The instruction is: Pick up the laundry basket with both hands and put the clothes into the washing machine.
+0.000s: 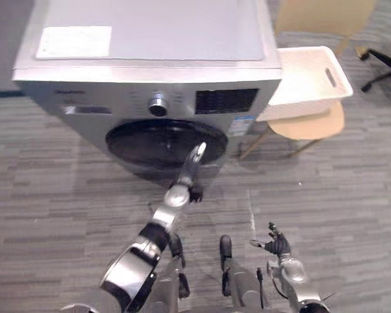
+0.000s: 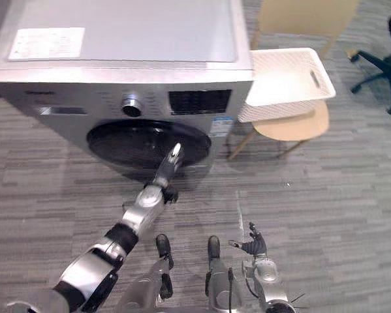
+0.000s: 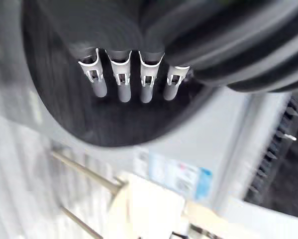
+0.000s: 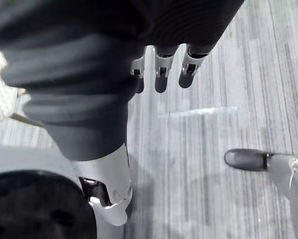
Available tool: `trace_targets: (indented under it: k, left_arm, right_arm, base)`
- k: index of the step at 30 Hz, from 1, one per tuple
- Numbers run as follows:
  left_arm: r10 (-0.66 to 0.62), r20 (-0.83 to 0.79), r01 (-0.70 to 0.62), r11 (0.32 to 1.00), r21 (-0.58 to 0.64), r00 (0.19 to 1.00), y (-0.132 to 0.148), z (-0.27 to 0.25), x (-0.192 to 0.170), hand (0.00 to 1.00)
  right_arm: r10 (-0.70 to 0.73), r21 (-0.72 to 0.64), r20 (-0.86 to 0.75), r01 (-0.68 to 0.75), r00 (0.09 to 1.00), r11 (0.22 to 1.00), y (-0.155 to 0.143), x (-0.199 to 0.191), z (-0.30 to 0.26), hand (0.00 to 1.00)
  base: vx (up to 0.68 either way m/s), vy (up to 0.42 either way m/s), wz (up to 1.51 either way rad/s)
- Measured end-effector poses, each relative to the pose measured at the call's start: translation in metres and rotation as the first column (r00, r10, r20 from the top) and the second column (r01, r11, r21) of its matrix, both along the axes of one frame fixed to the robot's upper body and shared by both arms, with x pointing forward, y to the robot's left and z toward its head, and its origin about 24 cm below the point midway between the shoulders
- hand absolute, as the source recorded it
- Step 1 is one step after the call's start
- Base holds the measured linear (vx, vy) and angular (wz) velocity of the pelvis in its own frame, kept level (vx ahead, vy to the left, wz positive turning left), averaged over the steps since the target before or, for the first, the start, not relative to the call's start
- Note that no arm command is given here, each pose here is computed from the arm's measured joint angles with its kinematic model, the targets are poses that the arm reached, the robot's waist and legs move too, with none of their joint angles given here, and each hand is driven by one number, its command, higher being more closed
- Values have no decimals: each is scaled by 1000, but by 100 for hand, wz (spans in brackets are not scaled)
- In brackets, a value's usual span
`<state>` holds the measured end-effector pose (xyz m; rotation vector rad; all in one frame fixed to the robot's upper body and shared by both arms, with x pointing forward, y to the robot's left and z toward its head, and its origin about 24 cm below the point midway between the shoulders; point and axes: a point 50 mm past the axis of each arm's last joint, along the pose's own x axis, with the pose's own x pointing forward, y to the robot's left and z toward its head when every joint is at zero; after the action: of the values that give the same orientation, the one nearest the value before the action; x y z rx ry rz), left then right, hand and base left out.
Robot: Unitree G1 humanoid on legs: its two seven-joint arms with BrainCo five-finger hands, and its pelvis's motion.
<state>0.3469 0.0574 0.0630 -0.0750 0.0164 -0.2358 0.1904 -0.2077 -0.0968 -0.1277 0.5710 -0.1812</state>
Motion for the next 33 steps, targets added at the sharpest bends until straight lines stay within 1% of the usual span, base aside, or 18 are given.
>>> trace_targets:
  k: [1, 3, 4, 6, 8, 10, 12, 13, 15, 17, 19, 21, 24, 25, 26, 29, 30, 33]
  left_arm:
    - [-11, 51, 12, 1000, -18, 999, -6, 14, 4, 0]
    - [13, 64, -12, 1000, -20, 998, 1, 17, 6, 0]
    - [36, 52, -35, 999, -22, 998, 7, 13, 6, 0]
    - [117, -18, -117, 993, -2, 993, 34, -13, -4, 0]
    - [155, -86, -151, 987, 53, 984, 54, -43, -24, 0]
    - [179, -170, -164, 981, 101, 969, 70, -77, -61, 0]
    - [169, -221, -148, 983, 111, 960, 78, -93, -87, 0]
    - [151, -243, -129, 986, 104, 958, 80, -100, -103, 0]
    - [123, -268, -105, 991, 80, 956, 80, -106, -120, 0]
    - [100, -331, -84, 994, 64, 938, 82, -119, -144, 0]
    - [105, -378, -92, 994, 50, 920, 83, -129, -156, 0]
    - [142, -435, -136, 990, 45, 889, 85, -142, -163, 0]
    - [261, -517, -233, 965, 120, 815, 97, -163, -164, 0]
    - [332, -557, -285, 943, 173, 762, 112, -174, -174, 0]
    - [409, -602, -339, 911, 234, 686, 129, -186, -189, 0]
    - [511, -679, -355, 858, 371, 527, 159, -206, -229, 0]
    - [518, -700, -333, 855, 398, 492, 162, -210, -245, 0]
    - [518, -734, -295, 855, 427, 439, 163, -216, -269, 0]
  right_arm:
    - [0, -15, 5, 0, 1000, 1000, -5, -1, 2, 0]
    - [-3, -24, 2, 3, 1000, 1000, -9, -3, 2, 0]
    - [-2, -23, 1, 2, 1000, 1000, -9, -3, 2, 0]
    - [0, -19, 3, 0, 1000, 1000, -8, -3, 2, 0]
    - [-9, -21, -8, 9, 1000, 1000, -10, -7, 0, 0]
    - [-20, -21, -30, 19, 999, 1000, -11, -13, -4, 0]
    - [-27, -20, -33, 26, 999, 999, -12, -14, -5, 0]
    - [-34, -21, -37, 33, 999, 999, -14, -15, -5, 0]
    - [-37, -22, -35, 36, 999, 999, -14, -15, -5, 0]
    - [-9, -16, -30, 8, 1000, 1000, -8, -10, -4, 0]
    - [34, -17, -32, -35, 999, 999, 0, -5, -4, 0]
    - [66, -23, -36, -67, 997, 997, 7, 0, -5, 0]
    - [62, -27, -82, -64, 995, 998, 6, -5, -12, 0]
    - [61, -27, -98, -64, 993, 998, 6, -4, -14, 0]
    - [62, -23, -93, -65, 994, 998, 9, 1, -12, 0]
    - [55, 8, -104, -55, 993, 998, 18, -2, -16, 0]
    - [54, 6, -119, -53, 991, 999, 17, -3, -18, 0]
    - [64, -1, -137, -65, 988, 998, 17, -9, -21, 0]
  base:
    - [27, -25, -27]
    - [28, -31, -14]
    - [36, -26, -1]
    - [47, -40, 8]
    - [52, -46, 43]
    - [69, -53, 74]
    - [40, -13, 75]
    - [25, 15, 70]
    - [15, 35, 60]
    - [20, 58, 58]
    - [16, 51, 61]
    - [-9, 72, 118]
    - [67, 135, 153]
    - [129, 159, 74]
    - [190, 162, 72]
    - [217, 107, 81]
    - [252, 143, 64]
    - [198, 155, 45]
